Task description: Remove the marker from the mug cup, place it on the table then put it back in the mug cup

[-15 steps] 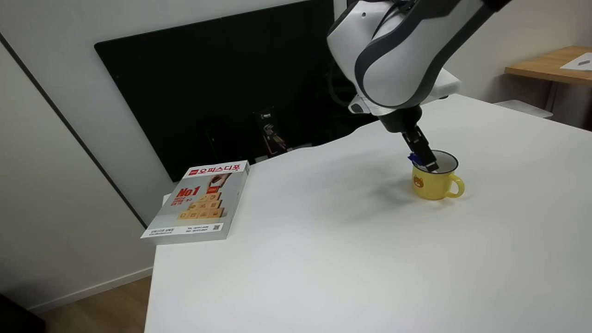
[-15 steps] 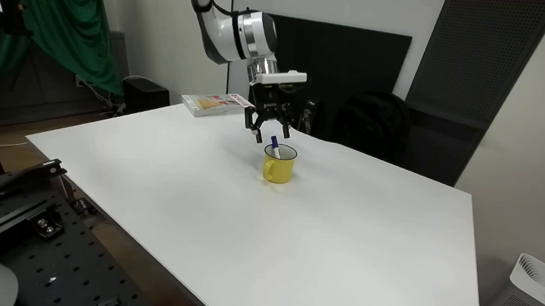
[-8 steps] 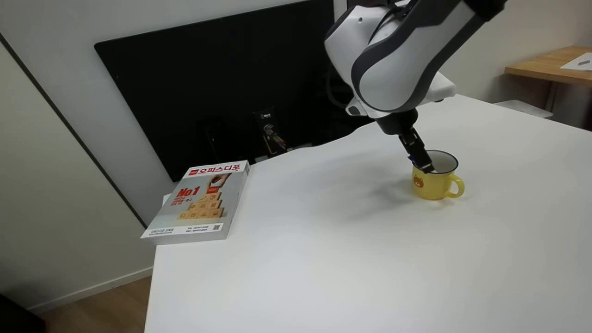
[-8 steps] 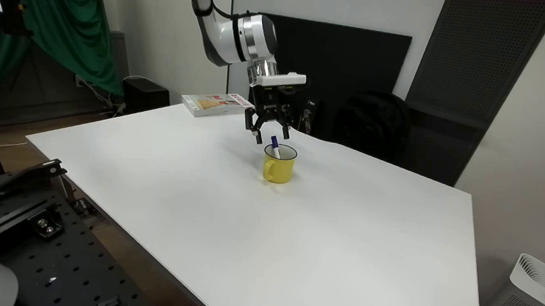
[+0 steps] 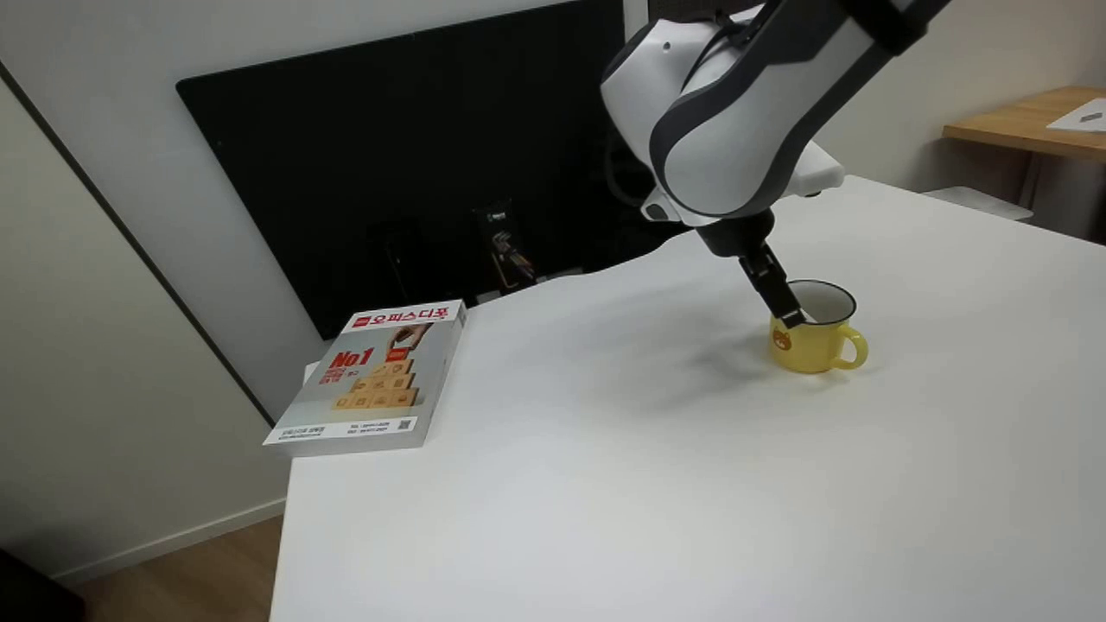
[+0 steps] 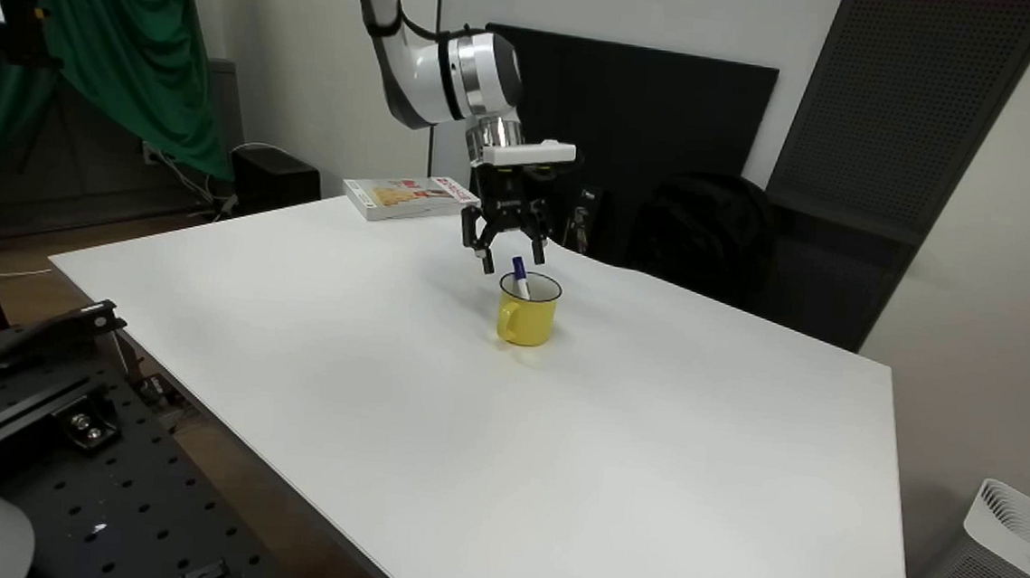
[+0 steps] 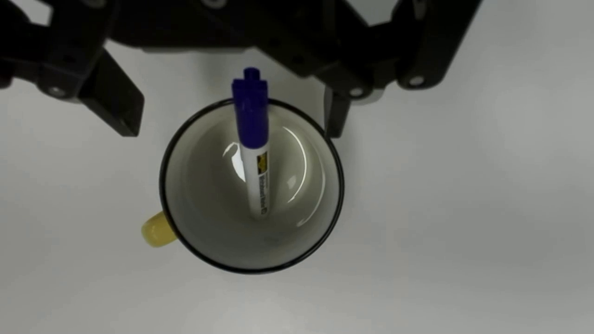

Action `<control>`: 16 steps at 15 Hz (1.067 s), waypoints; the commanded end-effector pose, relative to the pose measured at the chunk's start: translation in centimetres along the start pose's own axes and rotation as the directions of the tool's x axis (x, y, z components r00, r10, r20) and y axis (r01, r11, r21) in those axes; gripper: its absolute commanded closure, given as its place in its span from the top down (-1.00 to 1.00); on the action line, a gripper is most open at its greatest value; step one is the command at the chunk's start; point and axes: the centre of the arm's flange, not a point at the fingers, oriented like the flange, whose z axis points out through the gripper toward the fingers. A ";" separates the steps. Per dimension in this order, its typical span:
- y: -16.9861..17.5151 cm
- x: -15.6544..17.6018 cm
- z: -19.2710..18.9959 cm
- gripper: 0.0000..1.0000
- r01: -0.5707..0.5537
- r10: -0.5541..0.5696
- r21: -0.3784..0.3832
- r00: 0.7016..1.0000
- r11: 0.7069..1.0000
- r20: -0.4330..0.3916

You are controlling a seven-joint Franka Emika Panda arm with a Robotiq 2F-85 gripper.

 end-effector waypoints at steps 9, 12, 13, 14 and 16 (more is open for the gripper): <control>1.0 0.7 -0.6 -0.62 -0.027 0.028 -0.017 0.999 0.999 0.033; 1.3 0.6 -1.1 -0.97 -0.036 0.037 -0.025 0.998 0.999 0.042; 1.5 0.5 -1.4 -0.96 -0.042 0.043 -0.031 0.998 0.999 0.044; 1.8 0.3 -1.9 -0.91 -0.049 0.051 -0.041 0.998 0.998 0.043; 2.7 -0.1 -3.4 -0.91 -0.073 0.076 -0.057 0.996 0.996 0.038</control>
